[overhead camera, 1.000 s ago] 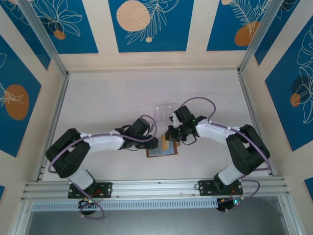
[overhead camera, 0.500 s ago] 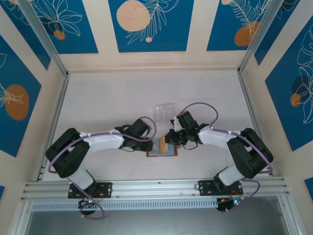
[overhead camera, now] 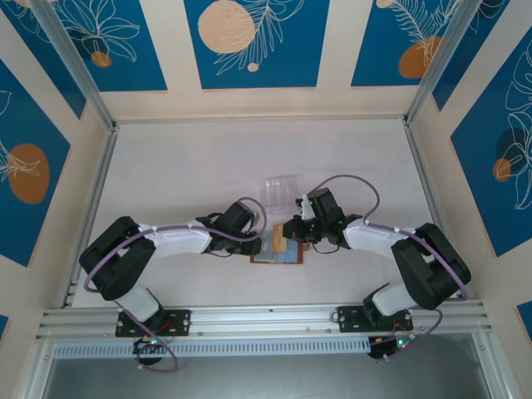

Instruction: Put the credit cards into the card holder

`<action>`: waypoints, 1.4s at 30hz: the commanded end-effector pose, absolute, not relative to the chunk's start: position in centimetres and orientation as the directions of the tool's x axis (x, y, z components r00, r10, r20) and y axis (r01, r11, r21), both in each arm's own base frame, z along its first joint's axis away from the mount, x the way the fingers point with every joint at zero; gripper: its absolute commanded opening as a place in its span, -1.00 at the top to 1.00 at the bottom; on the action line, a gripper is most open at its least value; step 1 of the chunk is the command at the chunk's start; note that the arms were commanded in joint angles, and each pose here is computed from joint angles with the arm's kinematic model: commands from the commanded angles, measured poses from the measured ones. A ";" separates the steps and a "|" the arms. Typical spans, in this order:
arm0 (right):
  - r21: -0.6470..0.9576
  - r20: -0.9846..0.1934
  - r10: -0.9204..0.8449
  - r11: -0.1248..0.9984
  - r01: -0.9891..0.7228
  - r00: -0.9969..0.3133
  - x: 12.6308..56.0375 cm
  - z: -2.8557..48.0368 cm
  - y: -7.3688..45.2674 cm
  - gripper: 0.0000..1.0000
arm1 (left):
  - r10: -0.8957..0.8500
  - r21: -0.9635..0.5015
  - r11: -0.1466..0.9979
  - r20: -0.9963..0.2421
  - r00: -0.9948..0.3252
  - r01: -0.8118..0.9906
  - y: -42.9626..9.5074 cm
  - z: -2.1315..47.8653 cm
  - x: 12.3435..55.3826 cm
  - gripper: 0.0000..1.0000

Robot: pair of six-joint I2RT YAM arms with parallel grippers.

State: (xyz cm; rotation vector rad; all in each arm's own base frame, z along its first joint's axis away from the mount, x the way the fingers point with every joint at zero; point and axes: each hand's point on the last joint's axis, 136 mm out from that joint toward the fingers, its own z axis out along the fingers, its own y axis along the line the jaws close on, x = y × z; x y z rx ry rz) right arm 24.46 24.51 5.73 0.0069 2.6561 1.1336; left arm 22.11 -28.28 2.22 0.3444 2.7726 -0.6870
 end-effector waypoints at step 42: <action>0.683 -0.256 0.166 0.729 -0.056 -0.952 21.1 1.0 23.4 1.00 | 0.163 -0.283 0.939 -0.134 -0.977 0.195 -23.6 -2.5 18.4 0.65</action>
